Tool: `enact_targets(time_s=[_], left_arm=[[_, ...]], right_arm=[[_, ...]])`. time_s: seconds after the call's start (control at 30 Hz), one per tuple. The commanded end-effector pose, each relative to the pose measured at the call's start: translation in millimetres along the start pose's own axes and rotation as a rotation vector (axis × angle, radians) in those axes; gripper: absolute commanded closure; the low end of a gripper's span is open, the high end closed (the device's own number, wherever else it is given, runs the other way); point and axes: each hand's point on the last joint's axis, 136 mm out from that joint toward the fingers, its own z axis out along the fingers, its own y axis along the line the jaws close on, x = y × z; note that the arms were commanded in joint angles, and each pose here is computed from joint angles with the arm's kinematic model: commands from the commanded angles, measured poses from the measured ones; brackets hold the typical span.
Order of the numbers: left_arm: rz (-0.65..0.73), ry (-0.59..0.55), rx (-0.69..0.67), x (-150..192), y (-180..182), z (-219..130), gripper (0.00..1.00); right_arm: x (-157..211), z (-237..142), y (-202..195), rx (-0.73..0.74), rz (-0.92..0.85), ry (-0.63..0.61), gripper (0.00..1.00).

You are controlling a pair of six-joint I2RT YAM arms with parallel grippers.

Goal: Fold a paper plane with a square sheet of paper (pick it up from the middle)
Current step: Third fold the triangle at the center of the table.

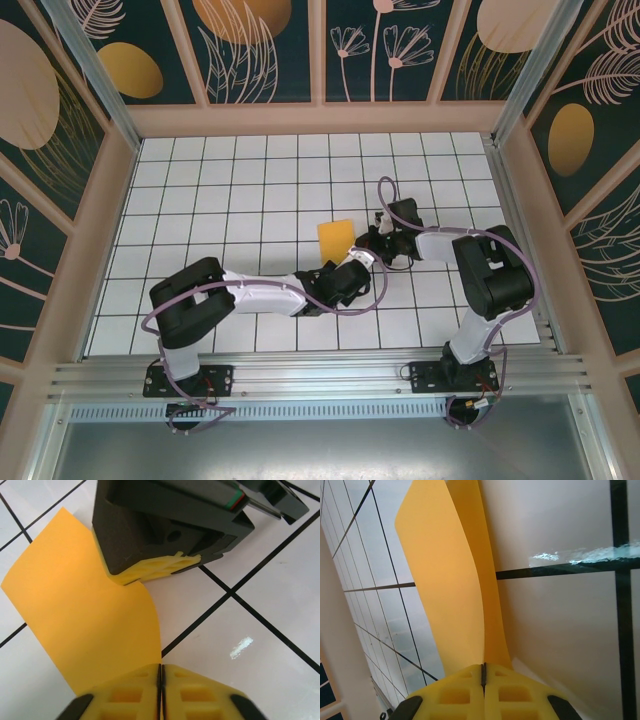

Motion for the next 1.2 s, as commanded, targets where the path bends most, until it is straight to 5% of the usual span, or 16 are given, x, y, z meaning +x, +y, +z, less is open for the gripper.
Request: enact_targets(time_s=[0.0,0.6,0.93,1.17], left_arm=[[-0.03,-0.07,-0.01,-17.2,6.4,-14.5,0.98],[-0.195,-0.063,0.365,-5.4,1.2,-35.7,1.0],[-0.201,-0.042,0.413,0.0,1.3,-35.6,1.0],[-0.211,-0.045,0.435,-2.7,3.5,-37.6,1.0]], right_arm=[[-1.1,-6.7,2.8,-0.003,-0.008,-0.013,0.92],[-22.5,-34.6,29.5,0.046,-0.137,-0.1,0.75],[-29.1,-17.4,64.3,0.005,-0.21,-0.067,0.84],[-22.2,14.3,42.5,0.064,-0.202,0.008,0.89]])
